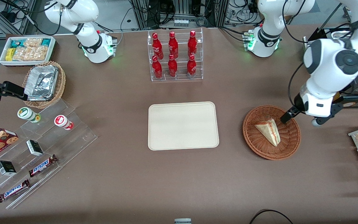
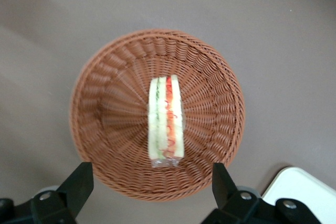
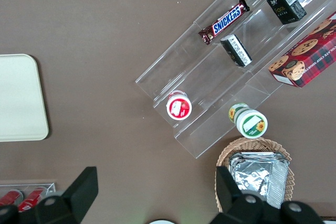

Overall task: Place sandwich from basket to tray
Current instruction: 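Move the left gripper over the wrapped sandwich in the wicker basket and lower, then close the left gripper on the sandwich and lift it from the basket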

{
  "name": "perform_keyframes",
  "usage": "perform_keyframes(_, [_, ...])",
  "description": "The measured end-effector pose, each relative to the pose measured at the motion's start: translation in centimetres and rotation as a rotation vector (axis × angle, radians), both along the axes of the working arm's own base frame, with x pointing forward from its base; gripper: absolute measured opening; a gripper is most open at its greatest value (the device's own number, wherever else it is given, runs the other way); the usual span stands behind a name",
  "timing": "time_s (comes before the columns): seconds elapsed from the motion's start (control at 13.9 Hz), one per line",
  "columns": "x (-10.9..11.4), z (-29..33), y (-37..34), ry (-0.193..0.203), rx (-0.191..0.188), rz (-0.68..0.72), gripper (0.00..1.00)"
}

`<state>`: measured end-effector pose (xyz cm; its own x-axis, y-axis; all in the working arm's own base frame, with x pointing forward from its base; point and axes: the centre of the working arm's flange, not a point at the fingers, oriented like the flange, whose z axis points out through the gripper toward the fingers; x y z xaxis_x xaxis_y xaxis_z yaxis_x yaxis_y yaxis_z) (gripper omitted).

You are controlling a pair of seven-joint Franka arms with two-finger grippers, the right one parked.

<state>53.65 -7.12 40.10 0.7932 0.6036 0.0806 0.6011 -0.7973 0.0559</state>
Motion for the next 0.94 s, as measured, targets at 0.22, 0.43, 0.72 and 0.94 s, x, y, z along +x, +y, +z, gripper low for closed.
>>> perform_keyframes(0.22, [-1.4,-2.9,-1.2,-0.015,-0.009,0.023,1.0])
perform_keyframes(0.43, [-2.4,-6.2,-1.0,-0.038,-0.018,0.028,1.0])
perform_keyframes(0.72, [-3.0,-11.2,-0.9,-0.057,-0.035,0.047,1.0])
perform_keyframes(0.94, [-3.0,-13.8,-0.9,-0.064,-0.044,0.049,1.0])
